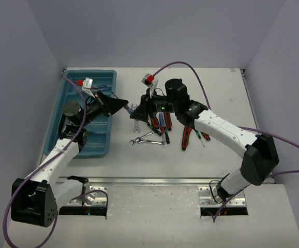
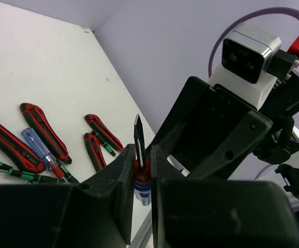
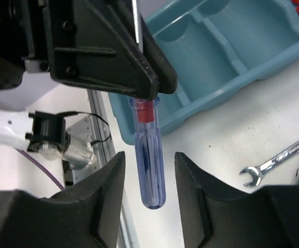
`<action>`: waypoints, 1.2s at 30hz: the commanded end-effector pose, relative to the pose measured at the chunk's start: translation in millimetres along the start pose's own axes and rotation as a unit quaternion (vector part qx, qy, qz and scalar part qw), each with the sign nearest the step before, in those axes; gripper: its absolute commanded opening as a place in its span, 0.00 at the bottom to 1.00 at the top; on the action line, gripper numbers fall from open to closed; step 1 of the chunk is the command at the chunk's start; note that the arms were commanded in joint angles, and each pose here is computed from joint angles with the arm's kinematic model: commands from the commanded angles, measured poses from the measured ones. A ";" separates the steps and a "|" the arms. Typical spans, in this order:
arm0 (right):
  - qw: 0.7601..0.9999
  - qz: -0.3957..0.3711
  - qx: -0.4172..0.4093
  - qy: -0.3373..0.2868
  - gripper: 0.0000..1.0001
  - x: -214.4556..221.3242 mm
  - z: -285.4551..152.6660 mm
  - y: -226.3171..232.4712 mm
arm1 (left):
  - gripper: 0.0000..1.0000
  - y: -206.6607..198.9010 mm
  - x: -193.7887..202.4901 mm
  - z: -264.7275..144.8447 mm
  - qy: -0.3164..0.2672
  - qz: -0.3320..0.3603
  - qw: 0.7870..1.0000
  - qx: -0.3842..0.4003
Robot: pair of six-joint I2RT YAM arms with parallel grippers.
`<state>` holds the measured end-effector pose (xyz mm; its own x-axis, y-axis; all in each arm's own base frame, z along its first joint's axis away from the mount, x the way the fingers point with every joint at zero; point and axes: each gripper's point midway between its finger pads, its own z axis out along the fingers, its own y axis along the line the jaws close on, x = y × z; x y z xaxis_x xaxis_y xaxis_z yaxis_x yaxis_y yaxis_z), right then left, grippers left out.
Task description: Sort the tools into containers
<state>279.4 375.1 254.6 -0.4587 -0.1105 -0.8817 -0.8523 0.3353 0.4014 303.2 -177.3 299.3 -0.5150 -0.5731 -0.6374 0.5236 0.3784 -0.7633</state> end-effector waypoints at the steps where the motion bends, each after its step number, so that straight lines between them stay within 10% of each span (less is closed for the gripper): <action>1: 0.996 -0.008 0.082 -0.035 0.99 -16.2 -16.0 -19.9 | 0.00 27.6 -28.7 10.0 -0.042 -0.010 0.994 -0.097; 6: 0.966 0.006 0.255 -0.043 0.99 6.5 -71.3 -71.2 | 0.00 94.4 -93.4 0.2 -0.147 -0.060 0.955 -0.249; 14: 0.944 -0.003 0.329 -0.037 0.99 27.7 -115.8 -89.6 | 0.00 225.7 -200.2 -37.8 -0.328 -0.102 0.833 -0.434; 22: 0.948 0.006 0.319 -0.015 0.99 52.6 -123.5 -84.7 | 0.03 349.8 -225.9 -14.4 -0.303 -0.134 0.813 -0.480; 26: 0.943 0.006 0.331 0.005 0.99 60.0 -125.2 -90.0 | 0.35 369.5 -223.3 -8.6 -0.295 -0.153 0.814 -0.476; 28: 0.942 0.008 0.335 0.010 0.99 62.3 -123.3 -93.7 | 0.72 368.4 -230.4 -8.0 -0.296 -0.150 0.815 -0.476; 36: 0.925 0.074 0.370 0.048 0.99 71.8 -100.0 -121.3 | 1.00 261.1 -279.2 -2.3 -0.280 -0.089 0.857 -0.423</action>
<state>301.3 227.6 157.5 -0.5845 -0.1487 -0.7977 -0.4714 0.8624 0.1846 599.4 88.7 158.9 -0.0282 -0.8862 -0.4624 -0.4989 0.4134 -0.7617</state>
